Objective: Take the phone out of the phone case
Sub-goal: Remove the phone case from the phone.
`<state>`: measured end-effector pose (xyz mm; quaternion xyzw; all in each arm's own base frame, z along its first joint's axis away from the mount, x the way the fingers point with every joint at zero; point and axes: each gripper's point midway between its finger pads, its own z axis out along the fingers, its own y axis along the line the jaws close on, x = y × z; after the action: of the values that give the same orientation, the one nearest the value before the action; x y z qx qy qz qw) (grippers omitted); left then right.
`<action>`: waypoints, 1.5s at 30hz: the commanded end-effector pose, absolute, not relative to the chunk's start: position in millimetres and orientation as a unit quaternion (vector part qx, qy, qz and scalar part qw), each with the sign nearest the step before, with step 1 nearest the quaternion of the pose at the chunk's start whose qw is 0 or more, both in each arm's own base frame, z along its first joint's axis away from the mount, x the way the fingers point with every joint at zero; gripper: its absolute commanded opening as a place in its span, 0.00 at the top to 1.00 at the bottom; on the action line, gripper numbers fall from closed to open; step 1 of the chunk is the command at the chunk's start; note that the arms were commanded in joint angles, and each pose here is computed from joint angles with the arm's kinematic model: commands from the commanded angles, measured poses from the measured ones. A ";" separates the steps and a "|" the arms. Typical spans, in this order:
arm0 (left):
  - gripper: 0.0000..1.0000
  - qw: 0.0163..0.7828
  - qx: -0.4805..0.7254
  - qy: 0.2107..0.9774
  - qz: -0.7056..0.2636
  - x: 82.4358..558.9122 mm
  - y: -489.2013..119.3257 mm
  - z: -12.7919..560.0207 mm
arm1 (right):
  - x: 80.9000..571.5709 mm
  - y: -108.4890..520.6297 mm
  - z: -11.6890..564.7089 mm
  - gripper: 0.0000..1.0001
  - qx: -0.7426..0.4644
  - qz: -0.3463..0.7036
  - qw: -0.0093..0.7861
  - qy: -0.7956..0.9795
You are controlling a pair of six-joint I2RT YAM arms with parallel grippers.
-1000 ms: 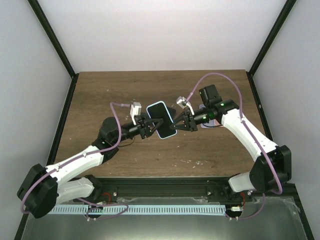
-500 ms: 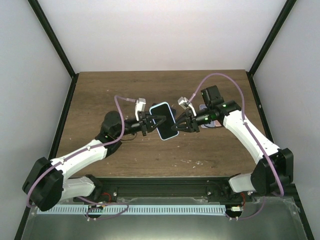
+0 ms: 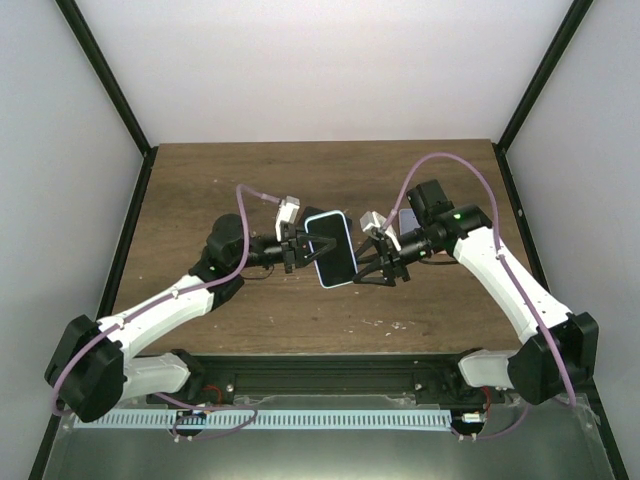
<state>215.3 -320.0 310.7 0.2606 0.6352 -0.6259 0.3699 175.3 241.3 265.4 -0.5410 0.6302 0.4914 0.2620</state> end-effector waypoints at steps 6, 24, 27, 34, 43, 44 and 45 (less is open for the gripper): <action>0.99 0.366 0.285 0.587 -0.664 202.3 -321.3 359.4 | 161.5 234.1 269.1 0.48 -0.587 0.461 0.281 0.603; 1.00 0.336 0.304 0.593 -0.666 197.8 -326.7 359.2 | 143.0 232.7 291.0 0.52 -0.611 0.474 0.287 0.565; 1.00 0.332 0.311 0.588 -0.669 194.7 -326.8 361.2 | 143.7 233.5 288.3 0.53 -0.608 0.475 0.282 0.570; 1.00 0.324 0.315 0.587 -0.672 193.0 -328.0 362.7 | 144.9 235.0 284.2 0.66 -0.612 0.469 0.280 0.572; 1.00 0.300 0.318 0.579 -0.688 188.5 -330.6 363.1 | 157.7 239.4 279.4 0.78 -0.635 0.435 0.294 0.567; 1.00 0.294 0.319 0.578 -0.691 187.4 -331.1 363.2 | 159.7 240.0 278.8 0.78 -0.638 0.430 0.297 0.566; 1.00 0.286 0.321 0.577 -0.694 185.5 -331.5 362.7 | 162.7 240.0 277.1 0.79 -0.642 0.422 0.299 0.567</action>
<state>199.2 -331.4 334.6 0.2930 0.6193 -0.6695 0.2870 146.4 234.0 270.2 -0.6123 0.5875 0.4592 0.2626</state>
